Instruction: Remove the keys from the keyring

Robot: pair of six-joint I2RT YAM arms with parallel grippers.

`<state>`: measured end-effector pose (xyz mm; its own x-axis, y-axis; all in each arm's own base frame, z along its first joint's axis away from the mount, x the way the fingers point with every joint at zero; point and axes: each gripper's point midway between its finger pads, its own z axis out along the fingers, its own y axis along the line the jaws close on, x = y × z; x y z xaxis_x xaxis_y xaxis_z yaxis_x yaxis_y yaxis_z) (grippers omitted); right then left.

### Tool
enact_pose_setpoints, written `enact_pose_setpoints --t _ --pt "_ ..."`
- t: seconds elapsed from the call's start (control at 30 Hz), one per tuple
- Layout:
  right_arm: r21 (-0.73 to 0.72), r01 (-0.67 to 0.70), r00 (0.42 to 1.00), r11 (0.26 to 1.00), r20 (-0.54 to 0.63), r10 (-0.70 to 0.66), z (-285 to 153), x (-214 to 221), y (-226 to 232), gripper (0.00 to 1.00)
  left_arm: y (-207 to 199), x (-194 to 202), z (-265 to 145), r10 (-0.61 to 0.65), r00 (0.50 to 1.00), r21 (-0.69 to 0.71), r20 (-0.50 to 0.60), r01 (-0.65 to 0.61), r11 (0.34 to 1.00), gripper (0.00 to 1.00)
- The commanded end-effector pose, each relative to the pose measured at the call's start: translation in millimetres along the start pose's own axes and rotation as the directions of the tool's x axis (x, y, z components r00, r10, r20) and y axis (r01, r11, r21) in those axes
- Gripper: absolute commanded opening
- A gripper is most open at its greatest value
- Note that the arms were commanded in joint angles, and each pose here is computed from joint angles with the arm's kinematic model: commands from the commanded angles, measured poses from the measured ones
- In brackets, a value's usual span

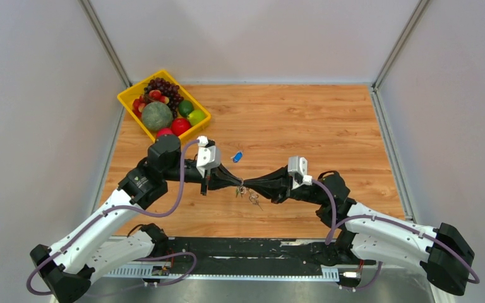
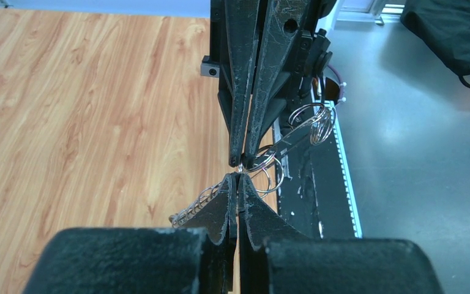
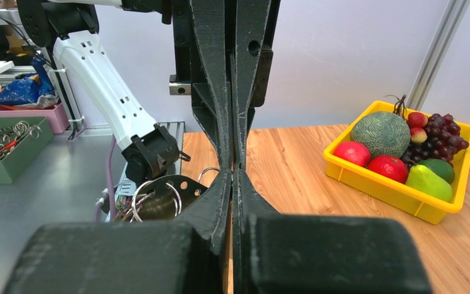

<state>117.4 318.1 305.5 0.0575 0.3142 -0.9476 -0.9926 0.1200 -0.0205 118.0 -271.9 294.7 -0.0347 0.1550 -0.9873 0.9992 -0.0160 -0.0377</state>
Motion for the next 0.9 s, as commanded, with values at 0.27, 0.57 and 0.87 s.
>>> enact_pose_setpoints --t 0.27,0.57,0.87 --pt "0.047 -0.010 1.000 0.999 0.027 0.009 2 -15 -6 0.00 7 2 -5 -0.004 0.999 -0.053 -0.048 0.001 0.999 0.00" --pt "0.189 -0.041 0.999 0.981 -0.010 0.043 -2 -15 -31 0.00 38 -8 -16 0.033 0.997 -0.289 0.064 -0.013 0.957 0.49" --pt "0.284 -0.065 0.996 0.957 0.084 0.043 3 -70 -47 0.00 42 -5 -22 0.110 0.980 -0.355 0.167 -0.045 0.934 0.67"
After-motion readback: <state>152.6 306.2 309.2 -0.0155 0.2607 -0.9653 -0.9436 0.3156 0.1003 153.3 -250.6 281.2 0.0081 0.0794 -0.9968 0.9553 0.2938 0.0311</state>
